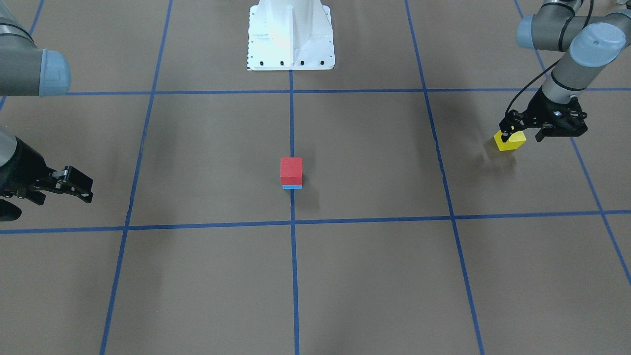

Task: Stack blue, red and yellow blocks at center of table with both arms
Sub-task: 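Move the left gripper to the yellow cube and grasp it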

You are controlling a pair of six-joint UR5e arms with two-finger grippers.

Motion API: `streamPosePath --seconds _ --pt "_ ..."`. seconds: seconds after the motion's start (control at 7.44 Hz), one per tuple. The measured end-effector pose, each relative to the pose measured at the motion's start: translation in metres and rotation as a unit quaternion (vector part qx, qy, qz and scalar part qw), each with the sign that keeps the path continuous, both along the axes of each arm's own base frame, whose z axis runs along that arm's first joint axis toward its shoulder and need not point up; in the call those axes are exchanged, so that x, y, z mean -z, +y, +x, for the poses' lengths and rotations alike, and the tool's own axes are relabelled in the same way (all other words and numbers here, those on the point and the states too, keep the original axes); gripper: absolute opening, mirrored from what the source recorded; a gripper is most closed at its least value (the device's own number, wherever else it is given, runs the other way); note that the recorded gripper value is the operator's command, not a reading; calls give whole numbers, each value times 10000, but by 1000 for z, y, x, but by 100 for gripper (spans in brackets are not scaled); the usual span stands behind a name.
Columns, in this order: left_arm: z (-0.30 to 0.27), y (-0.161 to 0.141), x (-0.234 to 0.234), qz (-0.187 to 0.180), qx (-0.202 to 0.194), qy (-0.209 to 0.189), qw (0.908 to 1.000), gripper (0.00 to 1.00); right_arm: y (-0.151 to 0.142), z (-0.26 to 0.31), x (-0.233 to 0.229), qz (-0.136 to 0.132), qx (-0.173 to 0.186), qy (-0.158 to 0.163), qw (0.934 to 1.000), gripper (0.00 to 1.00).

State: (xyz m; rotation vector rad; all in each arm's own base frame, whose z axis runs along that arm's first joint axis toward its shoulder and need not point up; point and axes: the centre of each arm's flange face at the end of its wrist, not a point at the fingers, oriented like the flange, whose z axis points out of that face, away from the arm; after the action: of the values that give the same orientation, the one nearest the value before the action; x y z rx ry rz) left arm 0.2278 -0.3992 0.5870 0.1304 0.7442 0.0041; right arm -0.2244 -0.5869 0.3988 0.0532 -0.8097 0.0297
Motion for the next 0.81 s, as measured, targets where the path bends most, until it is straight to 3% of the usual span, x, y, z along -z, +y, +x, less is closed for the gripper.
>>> streamPosePath --seconds 0.27,0.4,0.54,0.67,0.81 --pt "6 4 -7 -58 -71 -30 10000 100 0 1 1 9 -4 -5 10000 99" --pt "8 5 -8 -75 -110 -23 9999 90 1 1 2 16 -7 -9 10000 99" --pt "10 6 -8 -82 -137 -16 9999 55 2 2 3 27 -10 -16 10000 99" --pt "11 7 -8 -79 -155 -10 9998 13 4 3 3 35 -11 -23 10000 99" --pt "11 7 -8 -74 -161 -7 9998 0 5 3 4 38 -10 -26 10000 99"
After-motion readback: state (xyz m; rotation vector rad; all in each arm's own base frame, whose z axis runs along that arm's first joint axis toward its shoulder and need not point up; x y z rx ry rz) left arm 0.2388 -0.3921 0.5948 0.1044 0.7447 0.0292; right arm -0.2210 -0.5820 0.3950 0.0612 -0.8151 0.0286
